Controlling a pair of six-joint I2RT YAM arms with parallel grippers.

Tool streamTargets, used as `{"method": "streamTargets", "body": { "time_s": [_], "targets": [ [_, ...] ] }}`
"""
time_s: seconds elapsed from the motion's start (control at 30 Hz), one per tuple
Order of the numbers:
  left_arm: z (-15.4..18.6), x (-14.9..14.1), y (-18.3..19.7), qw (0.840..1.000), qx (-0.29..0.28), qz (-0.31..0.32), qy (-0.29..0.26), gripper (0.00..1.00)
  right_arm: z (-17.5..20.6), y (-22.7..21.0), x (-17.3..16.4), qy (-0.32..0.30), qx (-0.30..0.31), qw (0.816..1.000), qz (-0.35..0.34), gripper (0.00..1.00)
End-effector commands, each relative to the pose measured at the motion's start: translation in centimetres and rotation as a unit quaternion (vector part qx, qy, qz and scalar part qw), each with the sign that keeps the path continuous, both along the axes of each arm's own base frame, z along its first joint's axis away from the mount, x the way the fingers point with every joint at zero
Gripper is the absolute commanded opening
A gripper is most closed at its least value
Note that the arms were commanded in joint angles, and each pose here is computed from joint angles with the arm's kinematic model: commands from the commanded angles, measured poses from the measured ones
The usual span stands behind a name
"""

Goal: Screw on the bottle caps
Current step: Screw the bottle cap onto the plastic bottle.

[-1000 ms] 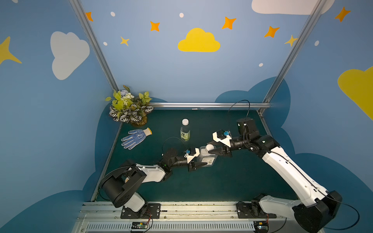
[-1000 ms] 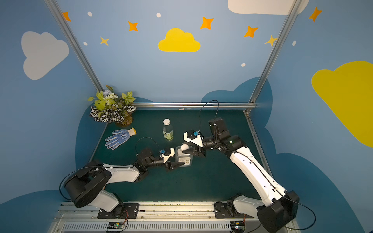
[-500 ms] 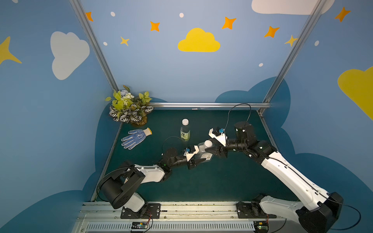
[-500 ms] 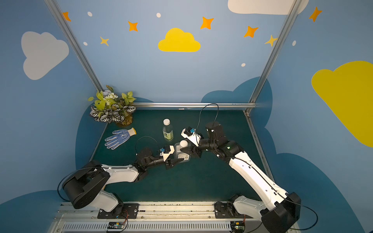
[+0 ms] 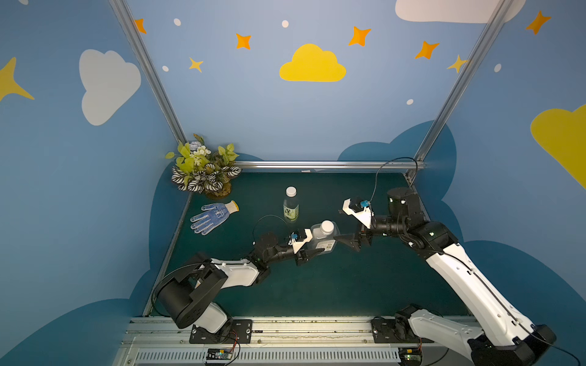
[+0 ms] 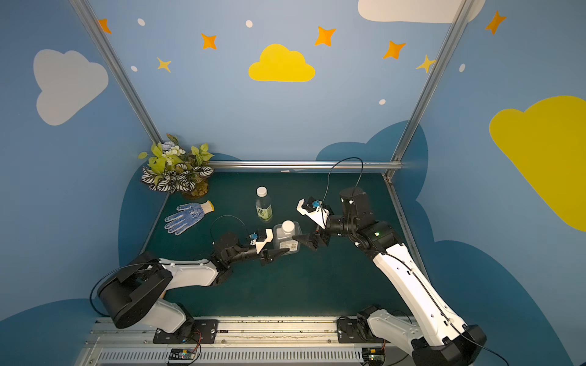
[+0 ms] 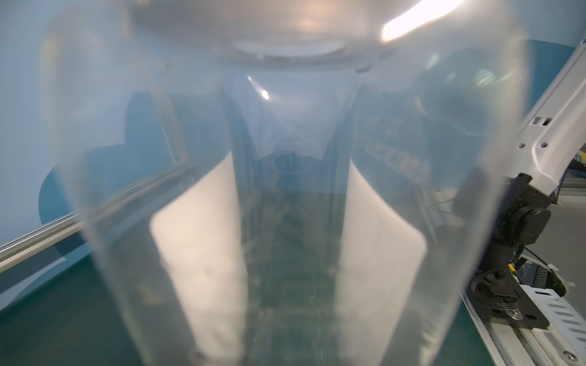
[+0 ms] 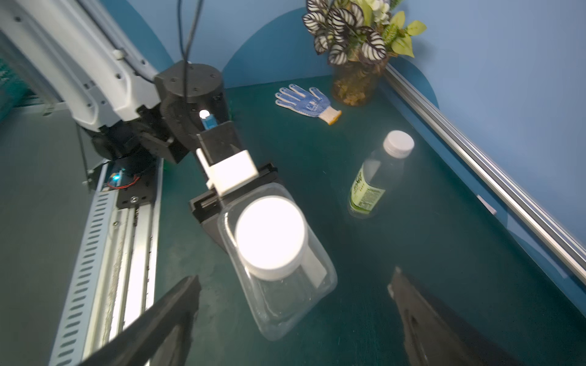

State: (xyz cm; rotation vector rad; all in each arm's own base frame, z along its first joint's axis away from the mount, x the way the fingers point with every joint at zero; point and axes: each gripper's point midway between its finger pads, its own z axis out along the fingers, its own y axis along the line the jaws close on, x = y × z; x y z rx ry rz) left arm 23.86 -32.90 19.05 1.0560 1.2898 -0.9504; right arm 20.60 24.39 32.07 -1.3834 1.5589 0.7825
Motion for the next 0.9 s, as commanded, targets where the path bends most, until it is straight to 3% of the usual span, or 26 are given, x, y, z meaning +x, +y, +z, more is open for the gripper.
{"method": "streamTargets", "body": {
  "time_s": [0.0,0.07,0.2,0.33,0.87],
  "targets": [
    [0.9,-1.3,0.0,0.999,-0.015,-0.032,-0.008,0.26,1.9,-0.2,-4.0,-0.011,0.034,0.993,0.115,0.98],
    [1.1,-2.0,-0.1,0.998,-0.017,-0.054,-0.005,0.26,2.3,0.0,-4.0,-0.015,0.040,0.990,0.134,0.97],
    [1.5,-3.0,-0.5,0.996,-0.022,-0.092,0.002,0.27,2.5,0.9,-3.9,-0.003,0.049,0.985,0.167,0.85],
    [1.8,-3.3,-0.9,0.993,-0.025,-0.115,0.013,0.26,2.0,1.7,-3.5,0.002,0.039,0.984,0.173,0.84],
    [2.0,-3.2,-1.3,0.991,-0.031,-0.126,0.017,0.26,0.3,3.2,-3.4,0.011,0.017,0.981,0.192,0.58]
  ]
}}
